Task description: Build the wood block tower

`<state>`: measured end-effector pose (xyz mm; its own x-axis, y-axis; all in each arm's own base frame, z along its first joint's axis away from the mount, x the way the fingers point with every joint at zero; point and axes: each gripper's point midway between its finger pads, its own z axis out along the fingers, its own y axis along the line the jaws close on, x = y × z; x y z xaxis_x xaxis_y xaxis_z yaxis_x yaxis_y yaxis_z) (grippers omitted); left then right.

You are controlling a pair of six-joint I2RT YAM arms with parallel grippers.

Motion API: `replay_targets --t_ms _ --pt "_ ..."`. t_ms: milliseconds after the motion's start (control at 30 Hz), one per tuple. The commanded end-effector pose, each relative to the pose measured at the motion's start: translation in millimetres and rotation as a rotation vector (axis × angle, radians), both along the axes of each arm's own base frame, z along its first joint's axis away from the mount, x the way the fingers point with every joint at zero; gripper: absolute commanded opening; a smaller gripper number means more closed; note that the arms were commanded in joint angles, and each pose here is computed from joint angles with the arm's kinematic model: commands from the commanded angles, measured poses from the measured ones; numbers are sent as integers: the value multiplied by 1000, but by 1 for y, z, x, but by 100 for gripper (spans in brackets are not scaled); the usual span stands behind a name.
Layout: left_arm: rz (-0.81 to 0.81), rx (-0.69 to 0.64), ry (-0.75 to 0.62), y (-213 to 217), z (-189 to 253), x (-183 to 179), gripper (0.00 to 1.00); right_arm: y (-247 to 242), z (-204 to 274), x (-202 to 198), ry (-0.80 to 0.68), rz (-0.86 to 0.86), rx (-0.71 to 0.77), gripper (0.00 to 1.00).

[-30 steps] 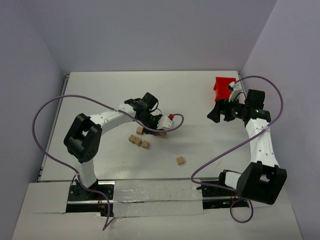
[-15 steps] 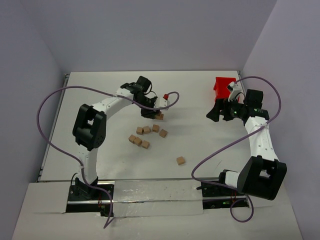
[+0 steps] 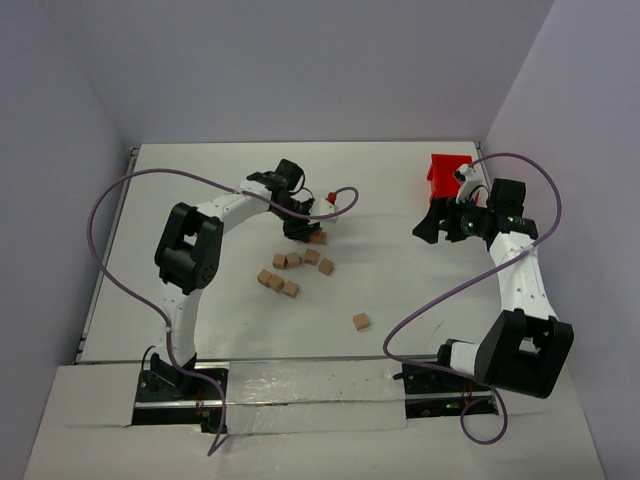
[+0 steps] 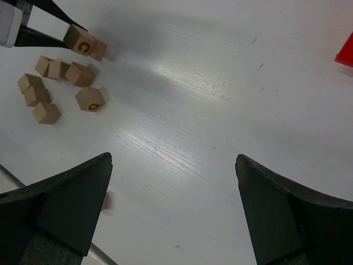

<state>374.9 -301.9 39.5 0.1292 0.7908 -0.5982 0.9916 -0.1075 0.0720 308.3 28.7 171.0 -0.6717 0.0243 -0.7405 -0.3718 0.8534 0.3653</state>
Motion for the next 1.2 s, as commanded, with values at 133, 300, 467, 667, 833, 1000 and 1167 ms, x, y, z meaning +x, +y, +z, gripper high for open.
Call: replay_targets --t_ms 133,300,467,667,833,1000,1167 --pt "15 -65 -23 -4 5 -6 1 3 11 4 -41 12 -3 100" --pt "23 -71 -25 -4 3 -17 0 2 16 2 -50 11 -9 100" --pt "26 -68 -14 -5 0 -40 0 3 20 -1 -60 8 -10 100" --pt "38 -80 -2 -11 3 -66 0 5 24 -6 -72 7 -11 100" --pt "39 -74 5 -12 1 -94 0 5 30 -10 -89 5 -23 100" --pt "31 -74 16 -12 -3 -121 0 6 33 -13 -97 6 -28 100" --pt "20 -72 45 -13 -2 -148 0 7 34 -16 -99 4 -25 100"
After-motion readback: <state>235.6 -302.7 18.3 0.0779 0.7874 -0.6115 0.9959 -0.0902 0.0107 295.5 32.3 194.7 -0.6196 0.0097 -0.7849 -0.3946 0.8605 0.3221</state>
